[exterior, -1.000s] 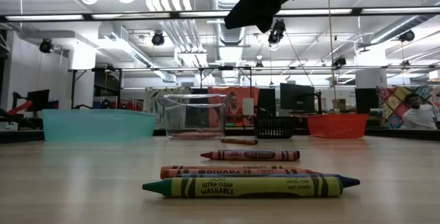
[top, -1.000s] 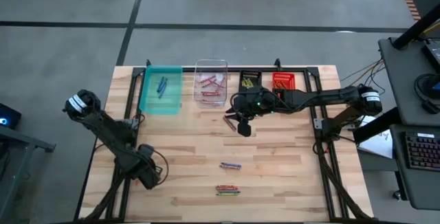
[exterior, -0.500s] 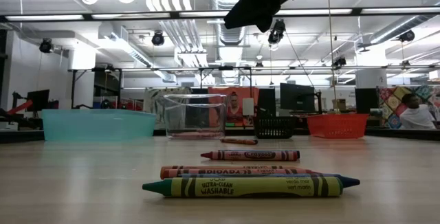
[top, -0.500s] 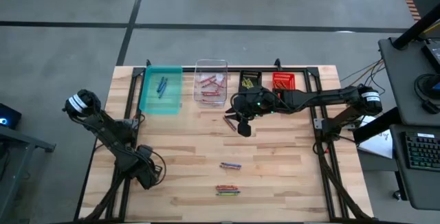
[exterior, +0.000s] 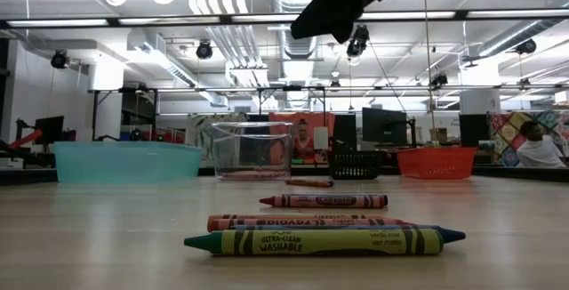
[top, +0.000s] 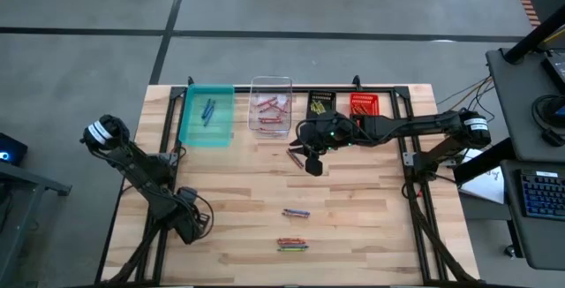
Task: Sort crayons
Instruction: Put the orange crayon into the orange bin
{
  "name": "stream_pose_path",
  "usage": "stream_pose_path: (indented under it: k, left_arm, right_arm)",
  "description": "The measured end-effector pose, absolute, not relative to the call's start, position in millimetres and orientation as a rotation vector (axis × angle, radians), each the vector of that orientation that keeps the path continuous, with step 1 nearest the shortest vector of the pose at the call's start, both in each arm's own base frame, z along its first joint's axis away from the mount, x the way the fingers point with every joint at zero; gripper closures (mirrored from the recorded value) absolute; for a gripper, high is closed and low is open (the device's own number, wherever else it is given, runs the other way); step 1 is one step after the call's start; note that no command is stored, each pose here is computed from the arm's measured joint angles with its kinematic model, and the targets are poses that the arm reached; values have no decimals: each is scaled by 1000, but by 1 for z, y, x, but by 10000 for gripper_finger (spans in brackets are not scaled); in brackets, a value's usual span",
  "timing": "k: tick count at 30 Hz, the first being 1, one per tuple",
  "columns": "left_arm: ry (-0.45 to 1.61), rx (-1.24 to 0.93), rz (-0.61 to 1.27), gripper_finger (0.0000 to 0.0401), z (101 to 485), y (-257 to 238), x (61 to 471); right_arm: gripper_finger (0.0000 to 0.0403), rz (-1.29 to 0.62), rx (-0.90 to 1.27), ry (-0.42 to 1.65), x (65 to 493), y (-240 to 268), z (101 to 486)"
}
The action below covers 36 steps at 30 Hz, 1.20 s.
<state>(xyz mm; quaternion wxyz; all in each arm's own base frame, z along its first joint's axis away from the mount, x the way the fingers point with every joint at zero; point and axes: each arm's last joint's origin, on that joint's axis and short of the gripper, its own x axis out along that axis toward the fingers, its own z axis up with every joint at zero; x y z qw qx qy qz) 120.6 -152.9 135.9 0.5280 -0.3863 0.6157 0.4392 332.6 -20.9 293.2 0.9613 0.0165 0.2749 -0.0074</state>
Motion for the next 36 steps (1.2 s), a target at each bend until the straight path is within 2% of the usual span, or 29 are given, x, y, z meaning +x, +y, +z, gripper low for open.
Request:
stream_pose_path:
  k: [3,8,13,17,21,25,31,36]
  left_arm:
    - [1464,-922,1048,390,136,-153,121]
    - [1446,-902,1018,395,140,-155,123]
    - [1254,-896,865,399,164,-158,136]
    - [1006,-860,723,400,193,-153,148]
    - [716,-719,587,400,226,-142,160]
    - [492,-547,472,401,257,-131,176]
    - [341,-259,242,401,288,-116,206]
    - [261,-24,142,401,297,-102,231]
  right_arm:
    - [326,-15,33,561,332,-21,292]
    - [326,-10,21,573,332,-21,291]
    - [326,3,27,655,324,-18,287]
    - [326,15,25,689,322,-14,283]
    - [326,36,12,662,323,-8,274]
    - [326,81,-9,549,326,-1,263]
    - [326,185,-23,366,331,8,249]
    - [326,253,11,251,333,14,249]
